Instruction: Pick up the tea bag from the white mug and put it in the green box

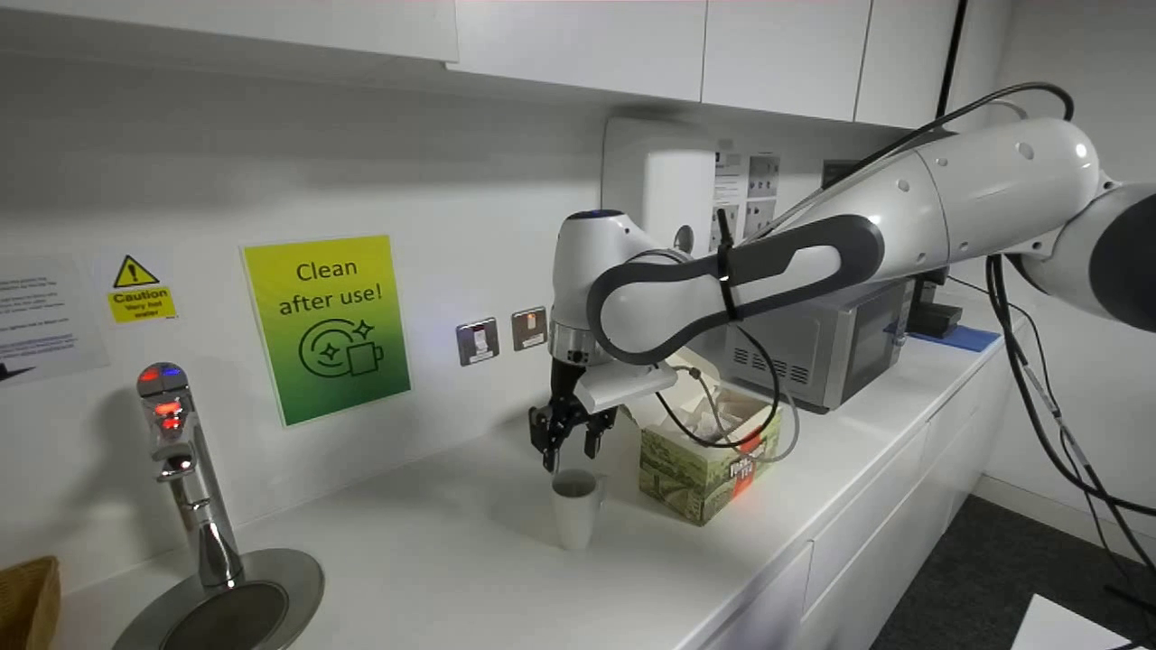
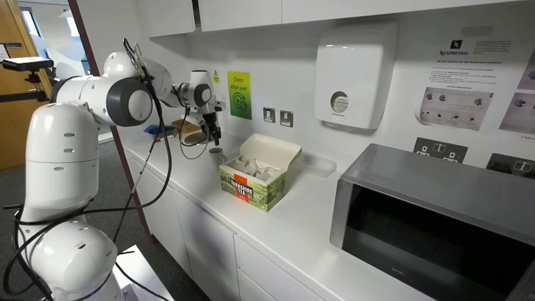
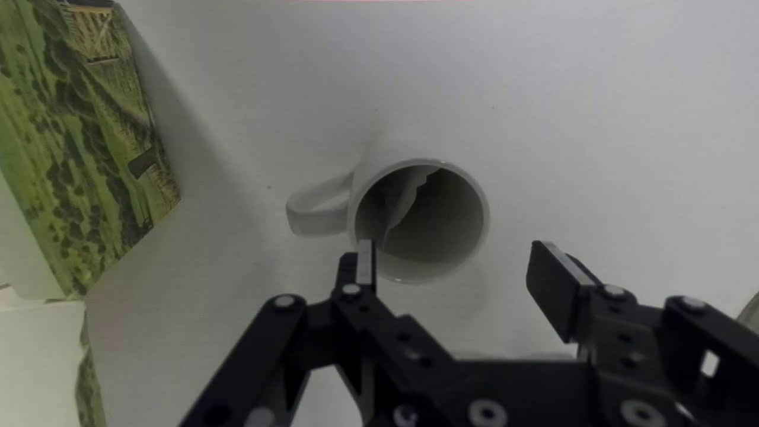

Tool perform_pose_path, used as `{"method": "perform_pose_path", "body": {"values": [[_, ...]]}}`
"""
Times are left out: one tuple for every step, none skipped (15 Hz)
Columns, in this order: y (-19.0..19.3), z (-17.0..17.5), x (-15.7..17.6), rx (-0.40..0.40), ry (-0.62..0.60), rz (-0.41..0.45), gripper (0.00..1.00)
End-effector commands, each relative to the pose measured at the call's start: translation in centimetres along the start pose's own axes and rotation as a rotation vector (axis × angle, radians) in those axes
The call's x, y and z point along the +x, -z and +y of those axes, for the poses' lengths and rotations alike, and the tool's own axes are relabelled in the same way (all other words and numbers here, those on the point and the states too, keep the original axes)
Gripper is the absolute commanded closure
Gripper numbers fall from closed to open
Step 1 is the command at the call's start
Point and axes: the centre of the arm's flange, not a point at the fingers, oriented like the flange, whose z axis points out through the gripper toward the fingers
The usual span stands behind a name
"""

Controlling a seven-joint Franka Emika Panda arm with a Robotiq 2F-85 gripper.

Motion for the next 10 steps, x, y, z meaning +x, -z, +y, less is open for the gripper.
{"method": "perform_pose_path", "body": {"values": [[0.3, 0.6, 1.5, -0.011, 0.002, -0.032, 0.25], [0.1, 0.8, 1.7, -0.017, -0.002, -0.039, 0.29], [-0.2, 0.9, 1.8, -0.024, -0.005, -0.047, 0.35], [-0.4, 1.0, 1.9, -0.030, -0.006, -0.055, 0.40], [-0.7, 1.0, 1.9, -0.033, -0.008, -0.061, 0.41], [-0.9, 1.1, 2.0, -0.035, -0.008, -0.065, 0.43], [-1.1, 1.0, 2.1, -0.036, -0.009, -0.068, 0.39], [-1.2, 1.0, 2.2, -0.037, -0.010, -0.071, 0.40], [-1.4, 1.0, 2.2, -0.039, -0.010, -0.076, 0.39], [-1.5, 0.9, 2.2, -0.040, -0.009, -0.080, 0.39]]}}
